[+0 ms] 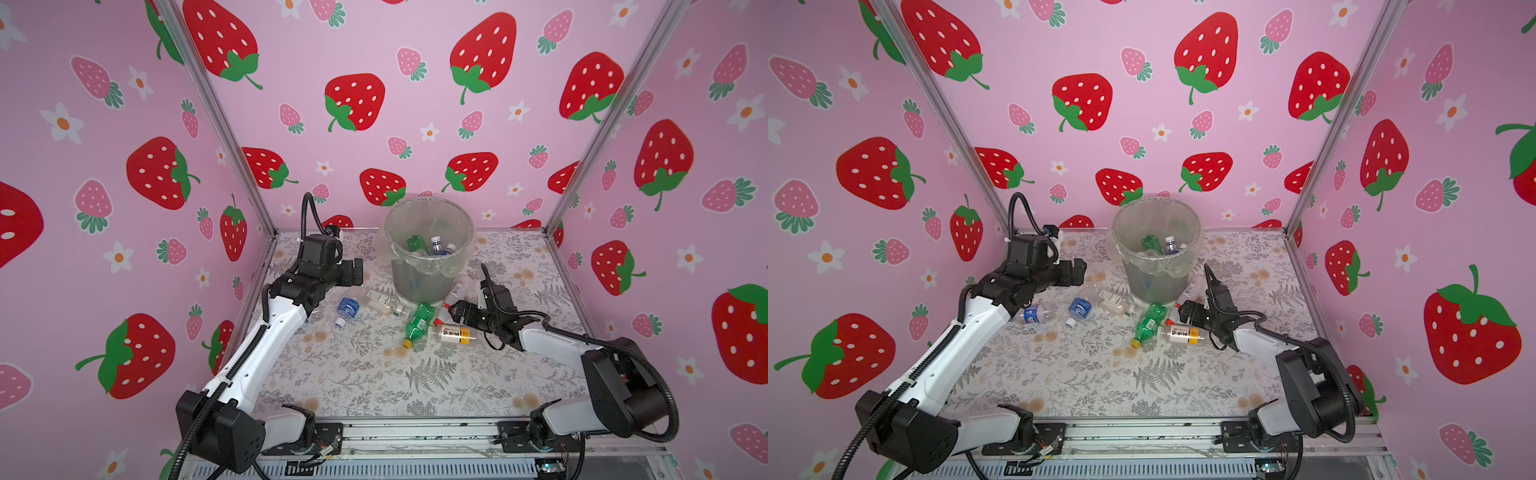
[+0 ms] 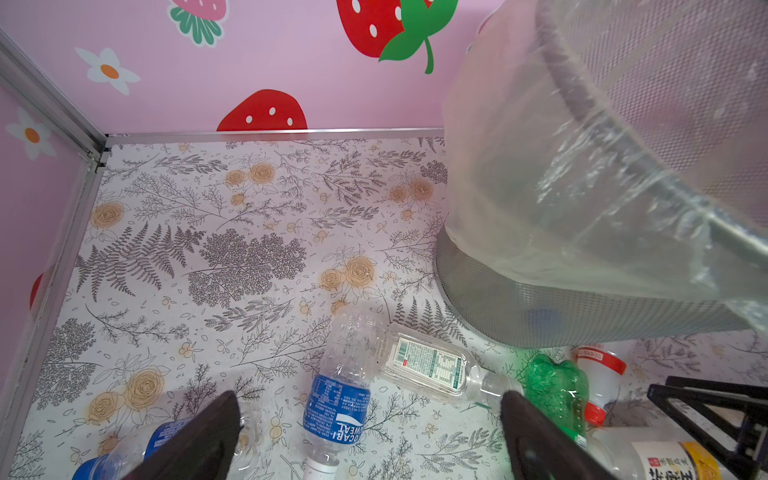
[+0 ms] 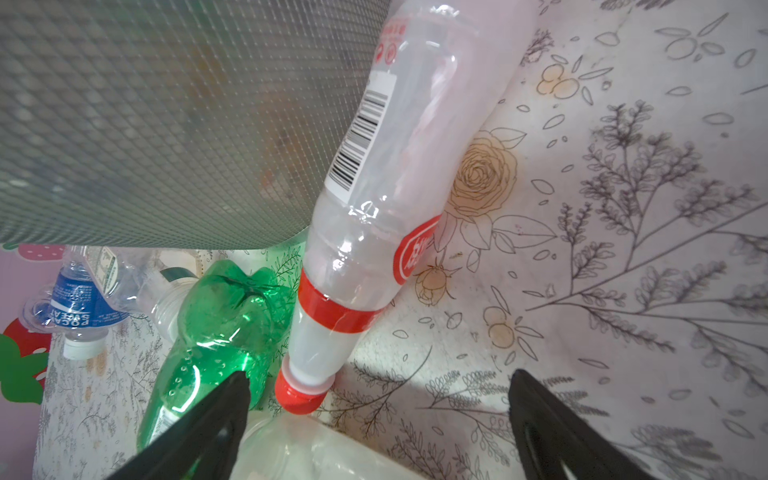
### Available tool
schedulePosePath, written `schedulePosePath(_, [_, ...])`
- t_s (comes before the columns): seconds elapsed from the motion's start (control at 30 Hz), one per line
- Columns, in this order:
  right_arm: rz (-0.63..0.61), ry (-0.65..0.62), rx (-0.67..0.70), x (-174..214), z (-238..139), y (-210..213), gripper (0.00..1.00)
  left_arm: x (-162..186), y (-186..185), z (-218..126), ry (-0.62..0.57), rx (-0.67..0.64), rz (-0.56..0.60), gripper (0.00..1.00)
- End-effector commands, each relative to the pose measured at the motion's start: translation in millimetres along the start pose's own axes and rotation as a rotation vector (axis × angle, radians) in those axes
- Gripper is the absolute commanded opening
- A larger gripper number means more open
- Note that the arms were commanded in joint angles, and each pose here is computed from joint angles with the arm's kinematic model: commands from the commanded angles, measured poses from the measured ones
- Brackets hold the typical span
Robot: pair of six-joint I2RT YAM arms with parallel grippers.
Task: Throw the plastic bottles in the bin
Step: 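Lower the right gripper onto the red-capped white bottle and close on it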
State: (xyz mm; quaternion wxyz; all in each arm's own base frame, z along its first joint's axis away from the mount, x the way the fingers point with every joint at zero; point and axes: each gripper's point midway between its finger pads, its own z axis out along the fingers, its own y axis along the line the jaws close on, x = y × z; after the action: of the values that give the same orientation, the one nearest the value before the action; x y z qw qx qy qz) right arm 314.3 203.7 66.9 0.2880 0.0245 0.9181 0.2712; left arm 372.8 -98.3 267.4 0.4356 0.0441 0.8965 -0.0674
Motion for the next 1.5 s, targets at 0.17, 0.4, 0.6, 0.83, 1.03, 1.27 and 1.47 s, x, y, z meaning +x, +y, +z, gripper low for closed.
schedulePosePath(0.17, [0.014, -0.018, -0.054, -11.5, 14.8, 21.5, 0.96, -3.3, -4.0, -6.5, -0.008, 0.032, -0.007, 0.99])
schedulePosePath(0.4, [0.077, -0.023, -0.040, -3.9, 22.0, 18.3, 0.93, -2.9, -6.5, -5.3, 0.001, 0.044, -0.009, 0.99])
schedulePosePath(0.6, [0.092, -0.007, -0.034, -0.2, 31.7, 20.4, 0.90, -2.9, -8.7, -6.8, 0.002, 0.058, -0.004, 0.99])
schedulePosePath(0.83, [0.117, -0.007, 0.004, 1.9, 41.2, 14.5, 0.89, -2.2, -11.1, -5.9, 0.006, 0.072, -0.005, 0.99])
schedulePosePath(1.03, [0.131, -0.023, 0.004, -1.2, 45.2, 14.9, 0.85, -1.3, -11.0, -5.6, 0.010, 0.072, -0.005, 0.99])
schedulePosePath(1.27, [0.130, -0.007, 0.016, 4.8, 53.2, 10.1, 0.77, -0.9, -11.1, -4.9, 0.012, 0.072, -0.004, 0.99])
schedulePosePath(1.47, [0.136, -0.001, 0.032, 10.0, 57.9, 3.6, 0.70, 0.1, -13.4, -2.2, 0.023, 0.083, -0.010, 0.99])
